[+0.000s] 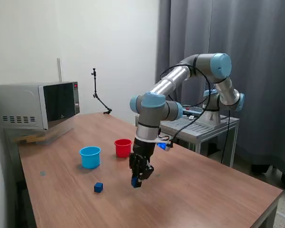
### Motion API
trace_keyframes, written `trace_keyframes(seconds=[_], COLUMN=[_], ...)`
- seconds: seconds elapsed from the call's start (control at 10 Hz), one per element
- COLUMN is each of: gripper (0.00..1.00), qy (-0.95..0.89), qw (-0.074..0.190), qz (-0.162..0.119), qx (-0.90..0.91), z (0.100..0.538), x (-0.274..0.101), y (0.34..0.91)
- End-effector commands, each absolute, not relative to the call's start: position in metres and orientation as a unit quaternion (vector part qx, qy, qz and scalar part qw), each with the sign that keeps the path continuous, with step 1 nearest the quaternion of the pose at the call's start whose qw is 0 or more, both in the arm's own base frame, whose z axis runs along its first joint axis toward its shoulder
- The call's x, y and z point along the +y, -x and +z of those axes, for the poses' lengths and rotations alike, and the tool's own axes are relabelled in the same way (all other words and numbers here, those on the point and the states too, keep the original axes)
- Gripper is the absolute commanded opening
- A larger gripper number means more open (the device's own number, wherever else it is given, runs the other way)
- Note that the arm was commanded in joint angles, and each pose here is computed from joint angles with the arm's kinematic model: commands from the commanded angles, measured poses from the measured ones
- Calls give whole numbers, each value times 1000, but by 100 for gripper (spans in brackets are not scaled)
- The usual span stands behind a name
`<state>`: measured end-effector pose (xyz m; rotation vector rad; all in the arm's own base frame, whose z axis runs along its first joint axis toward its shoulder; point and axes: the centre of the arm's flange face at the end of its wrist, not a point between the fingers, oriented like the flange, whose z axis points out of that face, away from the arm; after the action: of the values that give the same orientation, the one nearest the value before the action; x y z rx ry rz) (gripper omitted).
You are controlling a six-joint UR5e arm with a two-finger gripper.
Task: Place red objects in the red bin, and blue objects in the blue bin.
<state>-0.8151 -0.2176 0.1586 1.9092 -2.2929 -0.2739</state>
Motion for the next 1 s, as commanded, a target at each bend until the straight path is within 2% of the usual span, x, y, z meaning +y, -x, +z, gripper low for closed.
trace_keyframes(seconds=[0.0,0.1,0.2,0.4,0.6,0.7,0.9], gripper=[0,0,0,0,0,0,0], qy=[-619,-604,-594,-577,-564,-548,-533], qw=[99,101,89,34,26,22,8], qz=[-143,-154,-150,-112,-104,-103,-92], qx=[-766,-776,-785,-808,-819,-830,-841], z=[248,265,257,233,227,225,225], x=[-195,-163,-139,-88,-60,-29,5], y=[814,818,818,814,815,817,816])
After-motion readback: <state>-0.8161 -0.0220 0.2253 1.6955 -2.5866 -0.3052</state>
